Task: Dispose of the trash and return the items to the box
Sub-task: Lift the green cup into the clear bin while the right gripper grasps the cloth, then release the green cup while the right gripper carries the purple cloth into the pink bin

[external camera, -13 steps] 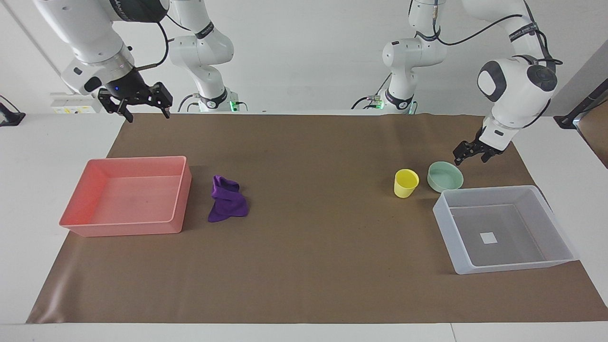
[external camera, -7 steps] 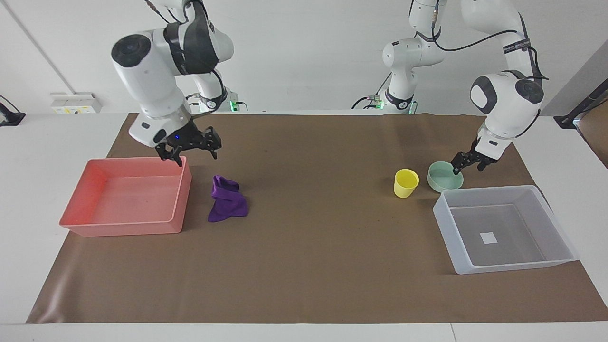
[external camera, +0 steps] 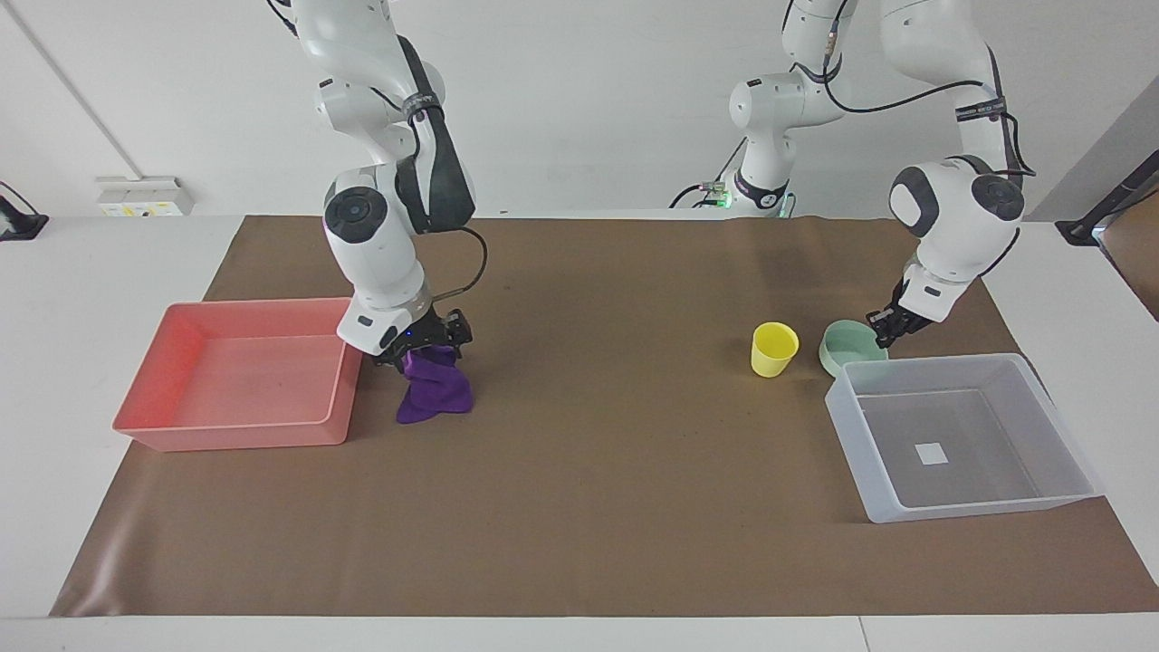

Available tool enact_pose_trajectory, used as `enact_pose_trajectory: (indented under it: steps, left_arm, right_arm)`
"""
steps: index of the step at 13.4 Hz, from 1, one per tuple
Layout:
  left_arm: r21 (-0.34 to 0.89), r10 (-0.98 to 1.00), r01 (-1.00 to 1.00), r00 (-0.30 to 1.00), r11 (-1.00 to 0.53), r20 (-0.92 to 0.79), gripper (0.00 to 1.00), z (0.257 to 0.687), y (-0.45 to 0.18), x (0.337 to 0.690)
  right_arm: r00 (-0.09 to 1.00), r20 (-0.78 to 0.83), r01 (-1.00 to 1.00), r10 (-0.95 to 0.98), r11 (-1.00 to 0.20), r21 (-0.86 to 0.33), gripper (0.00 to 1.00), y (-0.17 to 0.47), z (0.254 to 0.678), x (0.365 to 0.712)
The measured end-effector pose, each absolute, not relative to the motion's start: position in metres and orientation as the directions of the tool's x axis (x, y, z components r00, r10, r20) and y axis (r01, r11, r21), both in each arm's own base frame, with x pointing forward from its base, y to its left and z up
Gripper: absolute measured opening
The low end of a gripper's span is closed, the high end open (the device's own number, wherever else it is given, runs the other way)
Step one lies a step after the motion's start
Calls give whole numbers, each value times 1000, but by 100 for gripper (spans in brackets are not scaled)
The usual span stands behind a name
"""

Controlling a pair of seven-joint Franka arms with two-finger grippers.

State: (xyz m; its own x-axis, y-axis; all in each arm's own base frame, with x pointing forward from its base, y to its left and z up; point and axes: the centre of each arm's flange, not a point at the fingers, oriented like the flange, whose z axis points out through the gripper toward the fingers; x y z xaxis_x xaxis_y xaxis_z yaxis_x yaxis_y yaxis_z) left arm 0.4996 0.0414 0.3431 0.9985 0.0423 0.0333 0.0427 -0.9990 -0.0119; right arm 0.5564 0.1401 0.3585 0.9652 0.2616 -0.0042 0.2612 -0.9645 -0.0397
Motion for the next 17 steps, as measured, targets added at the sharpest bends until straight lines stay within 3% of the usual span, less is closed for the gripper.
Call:
enact_pose_trajectory:
  steps: [3,5,8,12,13,15,17]
  left_arm:
    - [-11,45,45,999,-999,11,2,363,38,503]
    - [-11,55,55,998,-998,-26,2,414,37,510]
    - [-3,72,72,997,-997,-31,2,493,36,516]
    - [90,127,123,991,-988,42,2,539,36,539]
    - [99,141,134,988,-986,62,2,545,40,551]
    - [106,172,162,980,-981,101,2,544,52,589]
    - [100,191,177,971,-979,143,2,507,62,635]
  right_arm:
    - [964,-3,267,267,-963,-32,99,142,321,546]
    - [965,-10,261,261,-965,-28,96,139,308,546]
    - [968,-24,251,252,-968,-27,62,133,300,544]
    - [975,-23,222,223,-975,-27,19,117,301,548]
    - [975,-27,221,222,-975,-27,14,116,303,548]
    - [975,-55,212,214,-977,-33,14,112,319,552]
    - [980,-74,184,187,-982,-43,14,96,363,566]
